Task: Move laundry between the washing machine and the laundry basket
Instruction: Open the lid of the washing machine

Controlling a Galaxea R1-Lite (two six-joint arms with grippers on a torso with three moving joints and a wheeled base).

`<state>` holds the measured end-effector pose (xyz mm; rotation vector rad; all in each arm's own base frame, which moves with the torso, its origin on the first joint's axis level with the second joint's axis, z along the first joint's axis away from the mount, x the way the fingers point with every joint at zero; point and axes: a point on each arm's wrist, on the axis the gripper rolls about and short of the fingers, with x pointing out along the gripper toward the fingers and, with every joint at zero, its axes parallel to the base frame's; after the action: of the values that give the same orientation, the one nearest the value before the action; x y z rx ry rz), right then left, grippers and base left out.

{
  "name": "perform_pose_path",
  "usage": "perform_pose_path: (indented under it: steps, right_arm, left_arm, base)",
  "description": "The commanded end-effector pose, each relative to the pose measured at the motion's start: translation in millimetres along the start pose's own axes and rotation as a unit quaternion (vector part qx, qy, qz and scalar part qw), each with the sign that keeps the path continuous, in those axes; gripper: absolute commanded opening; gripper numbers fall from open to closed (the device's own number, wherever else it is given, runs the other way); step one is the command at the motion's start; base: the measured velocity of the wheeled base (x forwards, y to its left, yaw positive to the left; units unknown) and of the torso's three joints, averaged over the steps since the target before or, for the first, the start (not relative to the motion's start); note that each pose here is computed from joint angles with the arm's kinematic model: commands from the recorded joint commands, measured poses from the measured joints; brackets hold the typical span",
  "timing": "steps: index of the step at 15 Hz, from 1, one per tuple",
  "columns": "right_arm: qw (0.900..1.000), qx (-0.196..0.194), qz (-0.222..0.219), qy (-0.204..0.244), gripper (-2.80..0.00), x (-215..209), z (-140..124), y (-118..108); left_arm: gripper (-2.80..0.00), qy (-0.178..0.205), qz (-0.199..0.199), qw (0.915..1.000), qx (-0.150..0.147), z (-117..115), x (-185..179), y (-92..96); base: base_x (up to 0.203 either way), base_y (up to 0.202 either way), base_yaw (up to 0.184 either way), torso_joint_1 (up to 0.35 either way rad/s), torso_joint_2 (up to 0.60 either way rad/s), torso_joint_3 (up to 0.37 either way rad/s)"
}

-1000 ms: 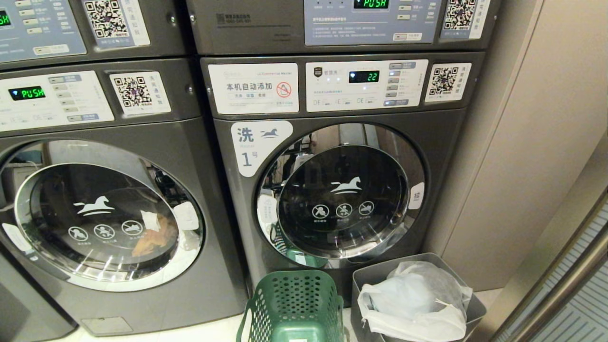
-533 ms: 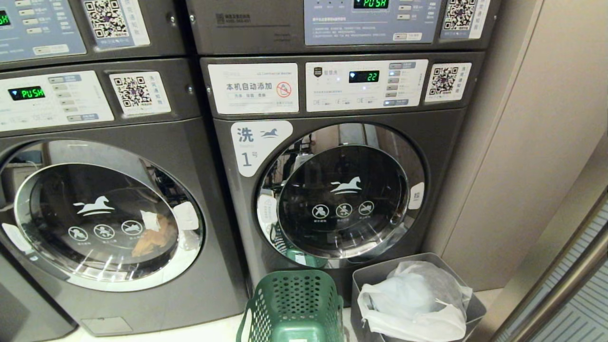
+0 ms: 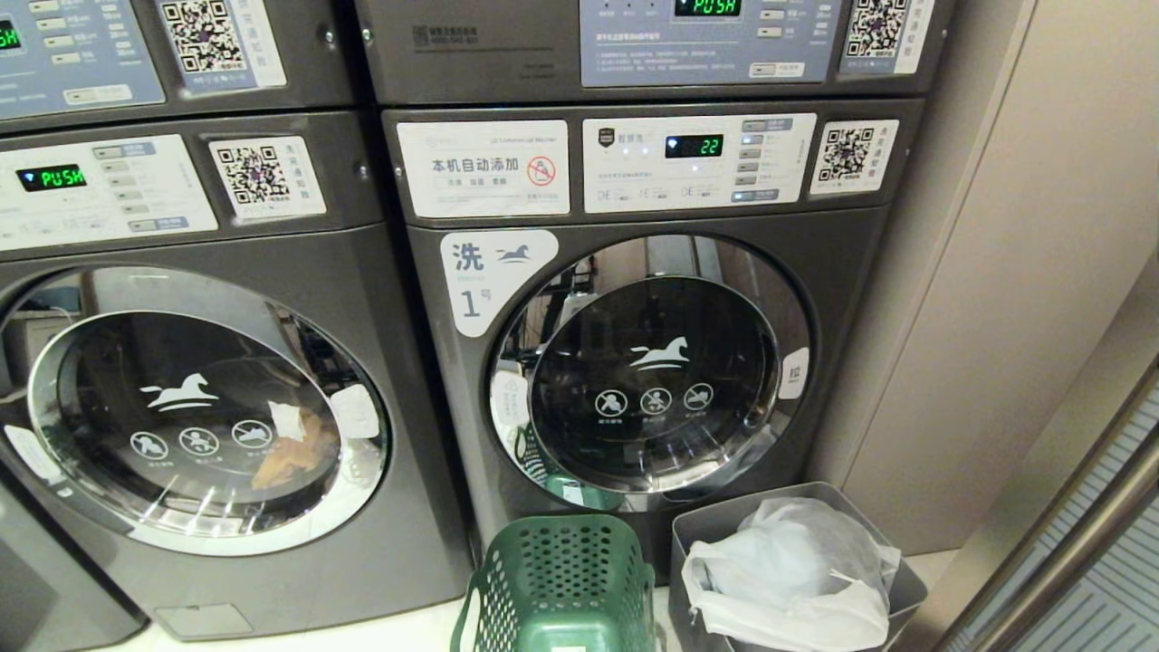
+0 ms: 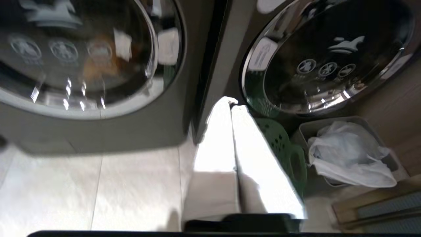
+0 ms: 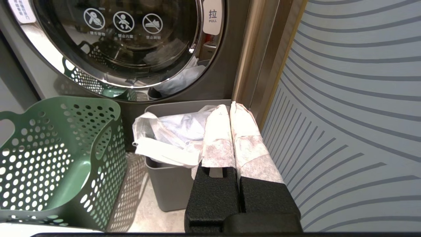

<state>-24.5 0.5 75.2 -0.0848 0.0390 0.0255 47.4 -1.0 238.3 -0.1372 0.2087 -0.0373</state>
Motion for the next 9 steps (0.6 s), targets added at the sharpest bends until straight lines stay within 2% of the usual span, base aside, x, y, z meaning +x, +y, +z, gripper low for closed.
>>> perform_pose_path:
  steps: [1,2,4,6,9]
  right_arm:
    - [1.0,0.0,0.0,0.001,-2.8,0.0,-0.2,0.0]
    - [1.0,0.0,0.0,0.001,-2.8,0.0,-0.2,0.0]
    - [1.0,0.0,0.0,0.001,-2.8,0.1,-0.2,0.0]
    - [1.0,0.0,0.0,0.001,-2.8,0.0,-0.2,0.0]
    - [1.0,0.0,0.0,0.001,-2.8,0.1,-0.2,0.0]
  left_arm:
    - [-0.47,0.131,0.022,0.9909,-0.023,-2.3,73.6,5.4]
    - [0.0,0.154,0.028,0.9871,-0.032,-6.0,95.3,7.8]
    - [0.0,0.171,0.035,0.9839,-0.039,-16.7,123.0,12.5]
    - [0.0,0.185,0.037,0.9807,-0.052,-28.2,125.1,17.6]
    - [0.0,0.201,0.032,0.9745,-0.093,-41.0,140.4,44.3]
  base:
    - [0.0,0.0,0.0,0.0,0.0,0.0]
    - [0.0,0.0,0.0,0.0,0.0,0.0]
    - [0.0,0.0,0.0,0.0,0.0,0.0]
    - [0.0,0.0,0.0,0.0,0.0,0.0]
    - [0.0,0.0,0.0,0.0,0.0,0.0]
